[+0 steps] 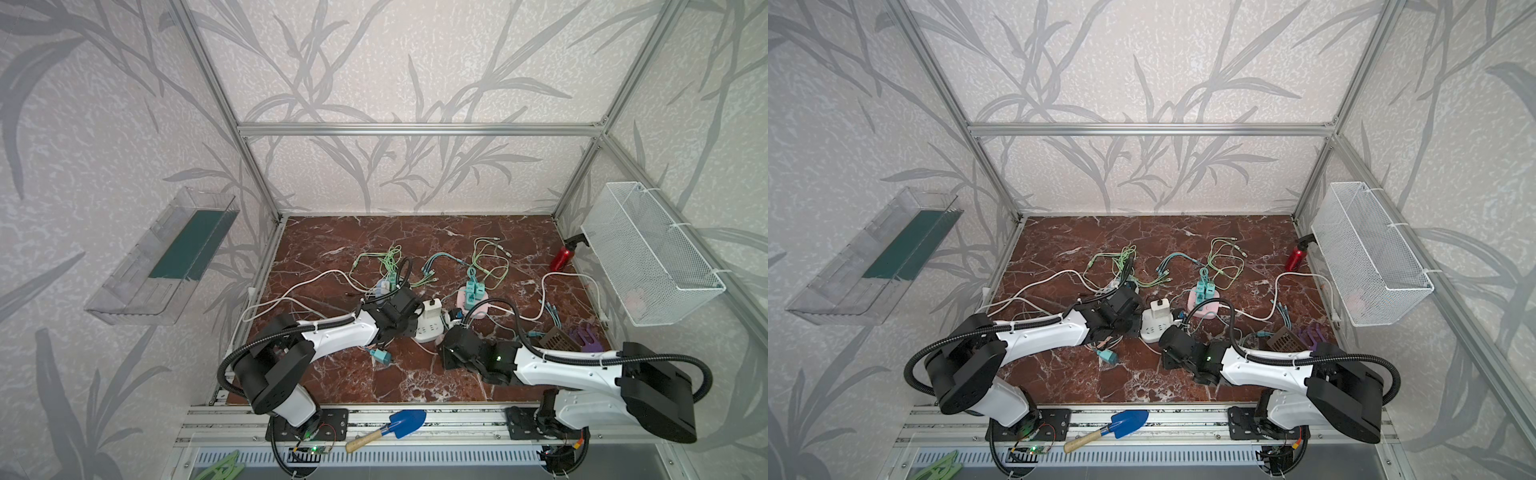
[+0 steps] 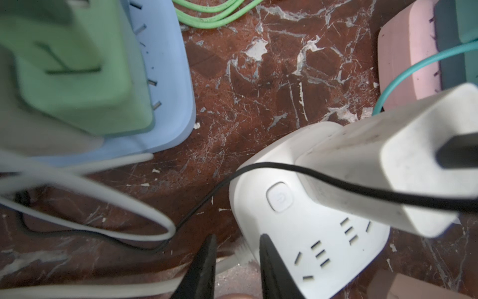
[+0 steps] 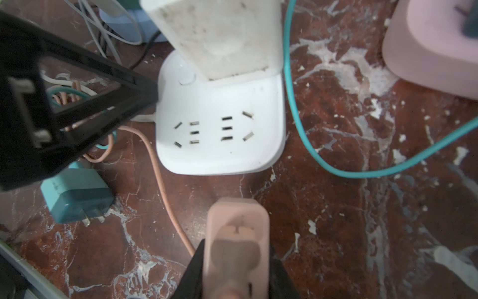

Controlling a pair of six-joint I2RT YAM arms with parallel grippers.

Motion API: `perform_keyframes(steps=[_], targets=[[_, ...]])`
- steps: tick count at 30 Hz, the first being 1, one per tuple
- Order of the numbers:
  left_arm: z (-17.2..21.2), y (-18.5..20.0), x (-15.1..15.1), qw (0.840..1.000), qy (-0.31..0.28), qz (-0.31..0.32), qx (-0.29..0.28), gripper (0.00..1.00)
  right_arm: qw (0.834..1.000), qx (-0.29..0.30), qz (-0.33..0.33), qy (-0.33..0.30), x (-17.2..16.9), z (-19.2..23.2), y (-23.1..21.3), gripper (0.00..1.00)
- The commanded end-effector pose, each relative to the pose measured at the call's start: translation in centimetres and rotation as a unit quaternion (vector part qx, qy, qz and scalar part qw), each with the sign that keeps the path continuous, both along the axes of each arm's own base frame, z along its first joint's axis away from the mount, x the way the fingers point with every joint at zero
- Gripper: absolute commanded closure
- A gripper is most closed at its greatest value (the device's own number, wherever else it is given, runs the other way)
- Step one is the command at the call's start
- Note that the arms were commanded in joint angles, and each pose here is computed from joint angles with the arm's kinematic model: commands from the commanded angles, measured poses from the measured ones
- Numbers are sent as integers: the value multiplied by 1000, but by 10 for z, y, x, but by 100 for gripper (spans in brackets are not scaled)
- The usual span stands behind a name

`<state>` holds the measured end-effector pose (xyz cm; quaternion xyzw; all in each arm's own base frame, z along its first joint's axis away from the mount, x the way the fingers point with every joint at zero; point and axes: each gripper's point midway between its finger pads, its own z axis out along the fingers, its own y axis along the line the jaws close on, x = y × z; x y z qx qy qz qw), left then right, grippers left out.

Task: Pull the plug off the socket
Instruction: 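Pull pink charger back out of the strip with right gripper while left gripper holds strip, then lower the pink charger onto the table and open the right gripper, then move right gripper over the white charger on the strip and close on it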

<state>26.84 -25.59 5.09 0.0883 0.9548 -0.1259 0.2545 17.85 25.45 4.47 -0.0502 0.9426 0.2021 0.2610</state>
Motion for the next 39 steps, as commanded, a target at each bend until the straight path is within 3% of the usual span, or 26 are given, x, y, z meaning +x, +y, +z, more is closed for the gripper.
perform_keyframes(steps=[1,7,15,22,25,39], targets=[[8,2,0,1000,-15,-4,-1,68,1000,4,-23,17,-6,-8,-6,78],[14,0,0,1000,-24,-8,-10,66,999,7,-31,13,-7,-10,-12,73],[20,1,0,999,-36,-9,-19,61,998,-15,-57,0,-7,-5,-34,47],[21,3,0,999,-39,-5,-21,58,997,-42,-52,-31,-3,10,-48,33],[23,5,0,999,-44,-2,-23,56,996,-55,-48,-41,-1,17,-52,22],[25,7,0,998,-50,2,-27,54,990,-78,-2,-117,13,49,-40,20]])
